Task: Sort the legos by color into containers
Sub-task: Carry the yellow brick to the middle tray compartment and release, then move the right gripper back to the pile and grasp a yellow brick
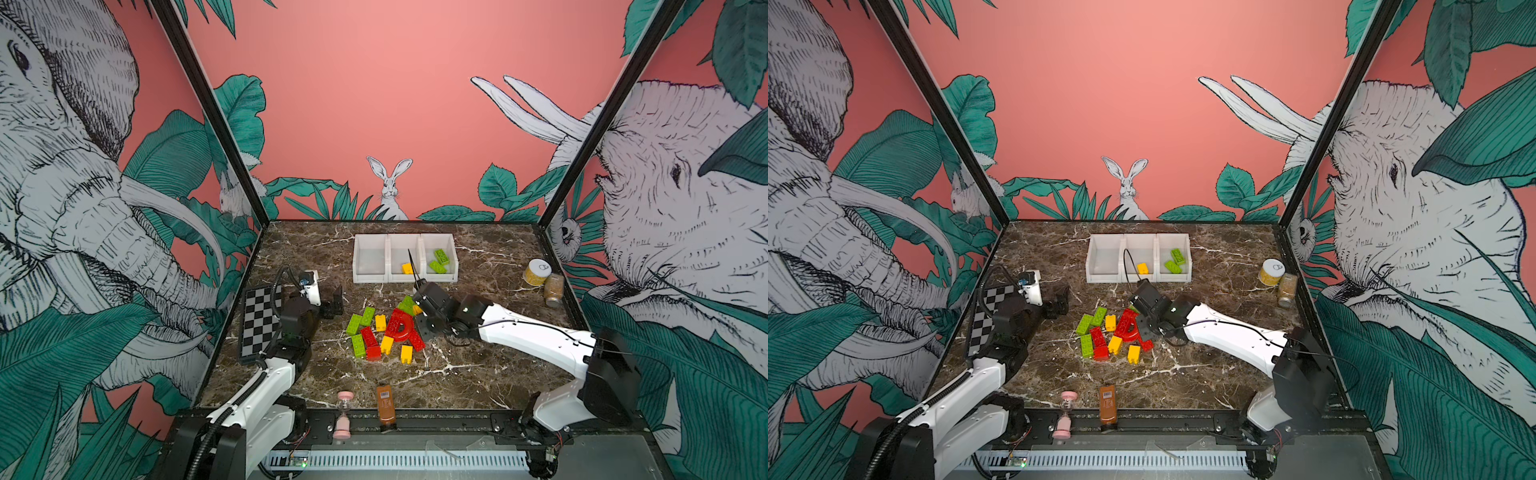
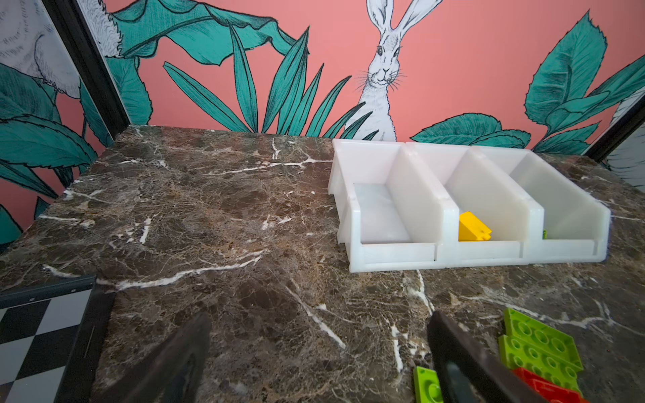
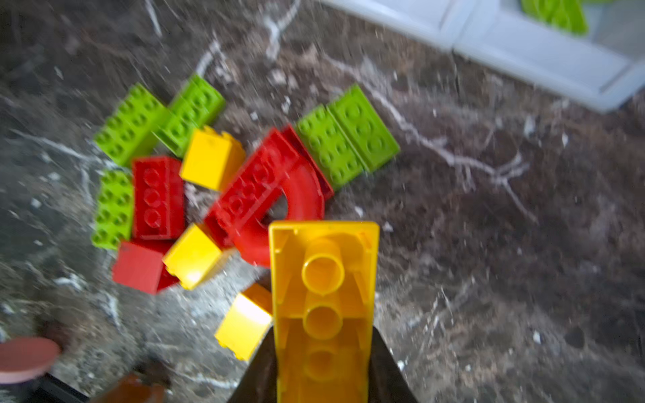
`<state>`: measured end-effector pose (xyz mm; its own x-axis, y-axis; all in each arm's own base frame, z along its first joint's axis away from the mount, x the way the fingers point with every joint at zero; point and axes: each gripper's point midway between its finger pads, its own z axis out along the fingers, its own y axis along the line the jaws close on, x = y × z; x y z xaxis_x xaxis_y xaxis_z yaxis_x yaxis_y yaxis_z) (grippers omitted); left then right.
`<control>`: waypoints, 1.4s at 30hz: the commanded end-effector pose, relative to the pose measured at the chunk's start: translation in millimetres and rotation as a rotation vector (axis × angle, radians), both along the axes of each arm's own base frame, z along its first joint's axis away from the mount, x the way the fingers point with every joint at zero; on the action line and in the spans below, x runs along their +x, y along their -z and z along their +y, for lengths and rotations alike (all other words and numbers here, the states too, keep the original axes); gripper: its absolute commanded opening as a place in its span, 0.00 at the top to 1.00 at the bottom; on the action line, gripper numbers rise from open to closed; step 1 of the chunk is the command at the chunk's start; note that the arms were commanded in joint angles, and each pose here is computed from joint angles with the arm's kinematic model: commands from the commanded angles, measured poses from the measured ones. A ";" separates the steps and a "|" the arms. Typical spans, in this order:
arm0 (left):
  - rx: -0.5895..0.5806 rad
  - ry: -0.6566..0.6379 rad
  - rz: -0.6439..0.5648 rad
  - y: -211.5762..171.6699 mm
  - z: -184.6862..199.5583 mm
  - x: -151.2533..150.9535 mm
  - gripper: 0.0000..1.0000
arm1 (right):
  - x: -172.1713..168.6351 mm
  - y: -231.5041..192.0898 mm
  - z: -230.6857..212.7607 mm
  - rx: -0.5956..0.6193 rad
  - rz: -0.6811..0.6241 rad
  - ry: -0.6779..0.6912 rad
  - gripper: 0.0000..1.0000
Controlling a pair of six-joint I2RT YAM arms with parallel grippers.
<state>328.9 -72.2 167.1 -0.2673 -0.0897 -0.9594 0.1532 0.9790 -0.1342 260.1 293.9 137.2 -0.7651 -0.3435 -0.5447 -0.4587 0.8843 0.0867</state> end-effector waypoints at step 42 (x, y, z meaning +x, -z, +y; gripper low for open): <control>0.002 -0.017 -0.020 -2.0 2.3 -1.1 0.02 | 192.0 0.8 59.7 0.193 -0.152 0.061 0.40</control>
<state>329.4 -69.1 164.1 -0.2711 -0.0886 -0.9584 0.1354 0.9823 -0.1291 469.5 351.2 109.9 -0.6850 -0.1715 -0.7080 -0.3755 0.9160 0.1414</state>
